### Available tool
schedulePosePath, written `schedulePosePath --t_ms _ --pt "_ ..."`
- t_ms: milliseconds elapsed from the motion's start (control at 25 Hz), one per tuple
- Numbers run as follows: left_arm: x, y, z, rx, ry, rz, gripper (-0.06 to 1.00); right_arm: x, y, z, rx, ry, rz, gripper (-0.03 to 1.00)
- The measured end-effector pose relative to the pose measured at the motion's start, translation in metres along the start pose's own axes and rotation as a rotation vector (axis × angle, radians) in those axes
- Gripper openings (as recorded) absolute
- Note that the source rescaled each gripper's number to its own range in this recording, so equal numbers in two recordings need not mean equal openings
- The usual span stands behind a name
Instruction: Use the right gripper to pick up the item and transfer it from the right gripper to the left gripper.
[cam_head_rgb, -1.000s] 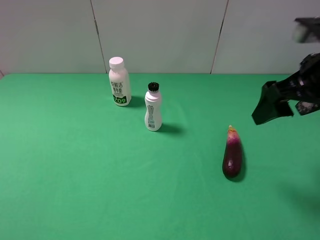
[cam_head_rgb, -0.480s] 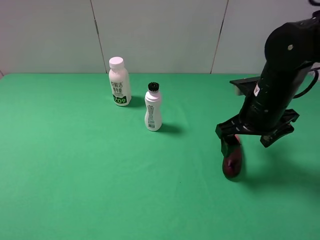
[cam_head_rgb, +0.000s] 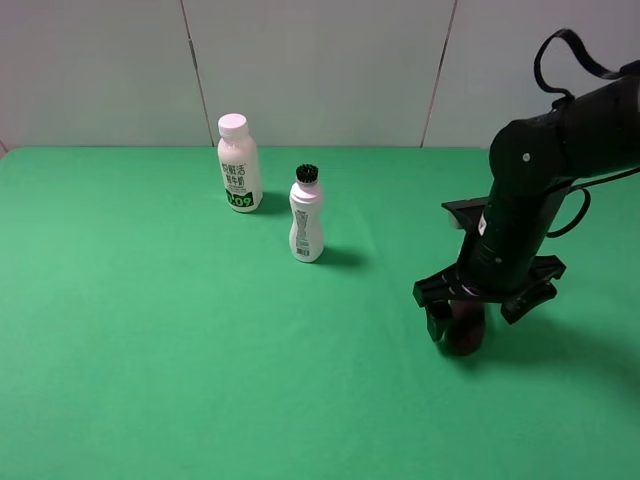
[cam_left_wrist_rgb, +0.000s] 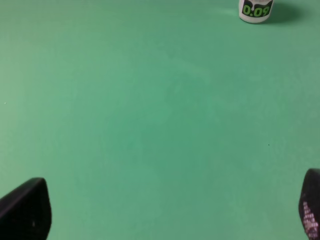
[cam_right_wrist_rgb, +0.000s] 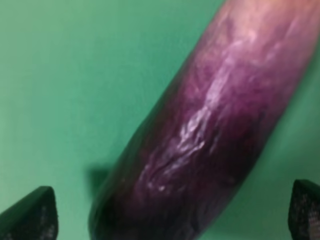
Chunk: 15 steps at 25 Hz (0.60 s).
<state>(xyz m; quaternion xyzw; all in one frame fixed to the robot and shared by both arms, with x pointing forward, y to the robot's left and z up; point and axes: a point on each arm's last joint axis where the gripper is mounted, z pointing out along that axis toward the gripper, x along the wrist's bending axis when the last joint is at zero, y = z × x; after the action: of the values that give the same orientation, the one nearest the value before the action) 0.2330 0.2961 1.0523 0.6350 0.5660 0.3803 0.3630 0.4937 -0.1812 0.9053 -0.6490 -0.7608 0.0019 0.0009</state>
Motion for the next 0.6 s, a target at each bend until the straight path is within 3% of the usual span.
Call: schedulePosePath --t_ms 320,600 --pt "0.0 0.0 0.0 0.0 0.0 0.0 0.98 0.001 0.004 0.004 -0.062 0.017 0.003 1.0" --pt "0.0 0.0 0.0 0.0 0.0 0.0 0.98 0.001 0.001 0.013 -0.031 0.018 0.014 1.0"
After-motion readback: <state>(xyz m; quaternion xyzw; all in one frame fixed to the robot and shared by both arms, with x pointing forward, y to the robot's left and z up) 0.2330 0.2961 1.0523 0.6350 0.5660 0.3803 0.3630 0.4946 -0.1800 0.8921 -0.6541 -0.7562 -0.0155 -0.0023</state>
